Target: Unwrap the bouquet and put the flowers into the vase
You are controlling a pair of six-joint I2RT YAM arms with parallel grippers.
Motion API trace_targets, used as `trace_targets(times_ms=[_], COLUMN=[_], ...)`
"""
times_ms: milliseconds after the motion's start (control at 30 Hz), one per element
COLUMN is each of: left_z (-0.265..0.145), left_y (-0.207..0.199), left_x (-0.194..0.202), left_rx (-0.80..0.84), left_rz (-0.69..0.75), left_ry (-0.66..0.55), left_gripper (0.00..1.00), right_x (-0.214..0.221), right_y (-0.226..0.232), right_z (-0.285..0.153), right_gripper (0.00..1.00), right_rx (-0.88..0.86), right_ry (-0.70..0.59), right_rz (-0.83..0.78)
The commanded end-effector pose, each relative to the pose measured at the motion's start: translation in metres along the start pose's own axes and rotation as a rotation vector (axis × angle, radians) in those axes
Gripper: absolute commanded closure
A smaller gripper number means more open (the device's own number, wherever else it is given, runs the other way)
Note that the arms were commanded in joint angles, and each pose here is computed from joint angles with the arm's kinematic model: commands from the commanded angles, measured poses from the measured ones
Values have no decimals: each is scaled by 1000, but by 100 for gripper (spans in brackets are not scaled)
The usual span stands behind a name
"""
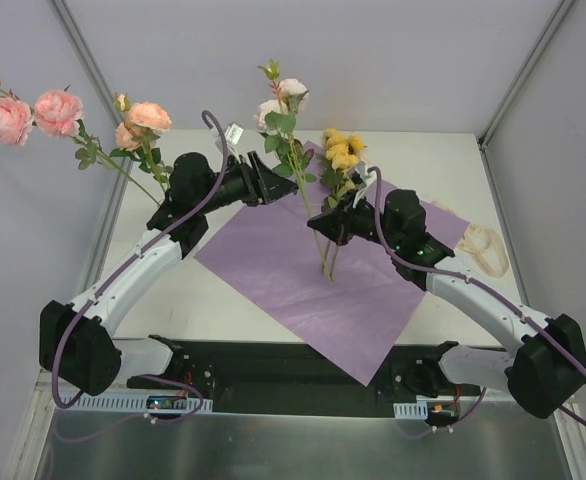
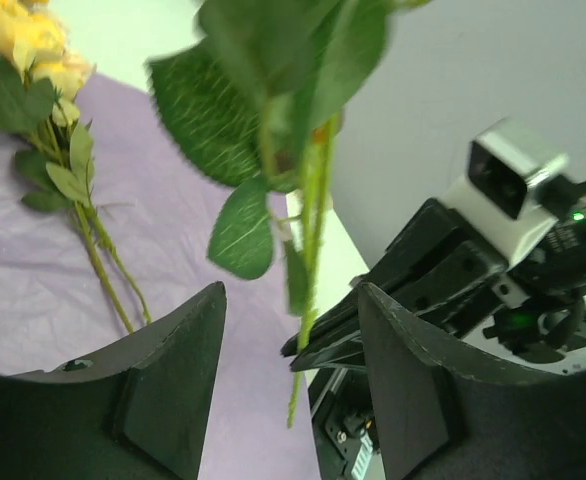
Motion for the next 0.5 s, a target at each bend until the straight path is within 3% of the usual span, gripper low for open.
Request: trace_targets(times_ms=[0, 200, 467], left_z=[-8, 0, 5], left_y=[-27, -30, -41], left_x=[-29, -33, -39], left_rx=[46, 51, 71], left_rz=[63, 49, 66], left_ry=[-143, -129, -137], left_gripper=[45, 41, 66], right_x=[-14, -16, -12], right_y=[15, 25, 28], right_z=[-6, -10, -11], right_gripper=[99, 99, 99], right_rx=[-51, -75, -86], right_ry=[-64, -73, -64], right_rz=[-77, -91, -100])
Point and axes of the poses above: each gripper's point midway between its finger pads, its own z axis out along the fingers, its own y axis along the line the jaws close on, x = y × z, the point moved 2 cm from there along -z, back along the fingers, and after that the axes turned 7 degrees about z, right-handed, at the moved point
